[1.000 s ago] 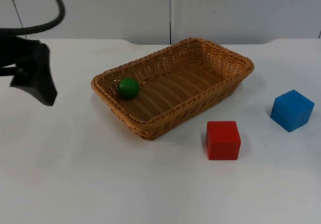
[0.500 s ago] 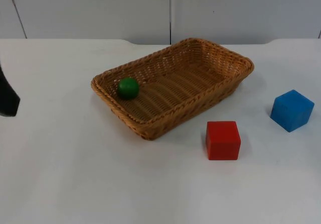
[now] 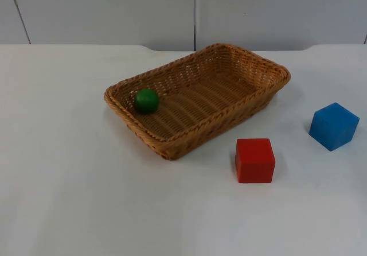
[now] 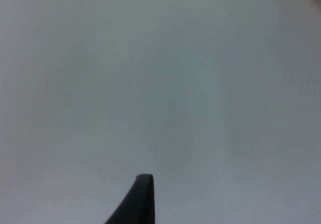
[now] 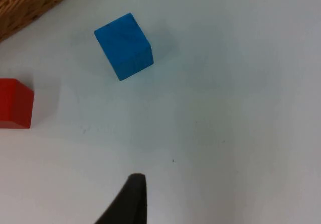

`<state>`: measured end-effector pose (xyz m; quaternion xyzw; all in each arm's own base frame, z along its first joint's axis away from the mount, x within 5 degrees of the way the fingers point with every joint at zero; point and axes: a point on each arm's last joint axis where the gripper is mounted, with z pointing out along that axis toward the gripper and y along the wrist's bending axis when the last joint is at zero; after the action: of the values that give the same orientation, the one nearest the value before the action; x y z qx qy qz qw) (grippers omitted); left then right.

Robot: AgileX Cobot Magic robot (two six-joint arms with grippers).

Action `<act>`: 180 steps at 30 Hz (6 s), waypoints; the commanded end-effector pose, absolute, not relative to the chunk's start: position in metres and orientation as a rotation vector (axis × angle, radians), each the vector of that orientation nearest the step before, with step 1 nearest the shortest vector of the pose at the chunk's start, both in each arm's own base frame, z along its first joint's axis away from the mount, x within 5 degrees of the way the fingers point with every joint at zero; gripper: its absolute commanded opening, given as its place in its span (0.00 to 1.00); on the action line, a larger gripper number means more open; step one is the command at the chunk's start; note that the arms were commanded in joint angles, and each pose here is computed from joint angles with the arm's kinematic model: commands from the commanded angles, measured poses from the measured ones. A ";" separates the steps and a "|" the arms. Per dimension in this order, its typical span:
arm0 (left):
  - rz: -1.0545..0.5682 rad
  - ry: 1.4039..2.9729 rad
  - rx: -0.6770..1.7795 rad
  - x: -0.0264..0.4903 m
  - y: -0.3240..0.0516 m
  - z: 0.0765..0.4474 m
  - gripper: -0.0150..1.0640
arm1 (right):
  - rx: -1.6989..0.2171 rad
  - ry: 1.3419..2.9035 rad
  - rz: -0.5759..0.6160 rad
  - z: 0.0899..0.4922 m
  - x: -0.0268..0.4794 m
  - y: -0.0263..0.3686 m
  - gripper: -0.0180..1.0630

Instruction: Place all geometric objects except the red cube into the basket.

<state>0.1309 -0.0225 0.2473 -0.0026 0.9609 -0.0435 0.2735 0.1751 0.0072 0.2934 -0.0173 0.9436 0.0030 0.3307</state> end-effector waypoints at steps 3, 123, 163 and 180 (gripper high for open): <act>-0.142 2.583 0.051 0.129 -0.025 0.247 0.99 | -0.079 2.475 0.002 0.292 0.178 0.007 0.99; -0.111 2.554 0.139 0.131 -0.024 0.248 0.99 | -0.923 2.462 0.229 0.128 0.473 0.281 0.72; -0.333 2.442 0.218 0.111 -0.037 0.270 0.99 | -0.756 2.184 0.333 0.357 0.259 0.160 0.86; -0.259 1.954 0.231 0.010 -0.014 0.302 0.99 | -0.640 1.860 0.394 0.373 0.088 0.061 0.86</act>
<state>0.0156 -0.0175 0.3017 0.1075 0.8285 -0.1212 0.5361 0.0968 0.0657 0.3748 -0.2719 0.7900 0.1601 0.5256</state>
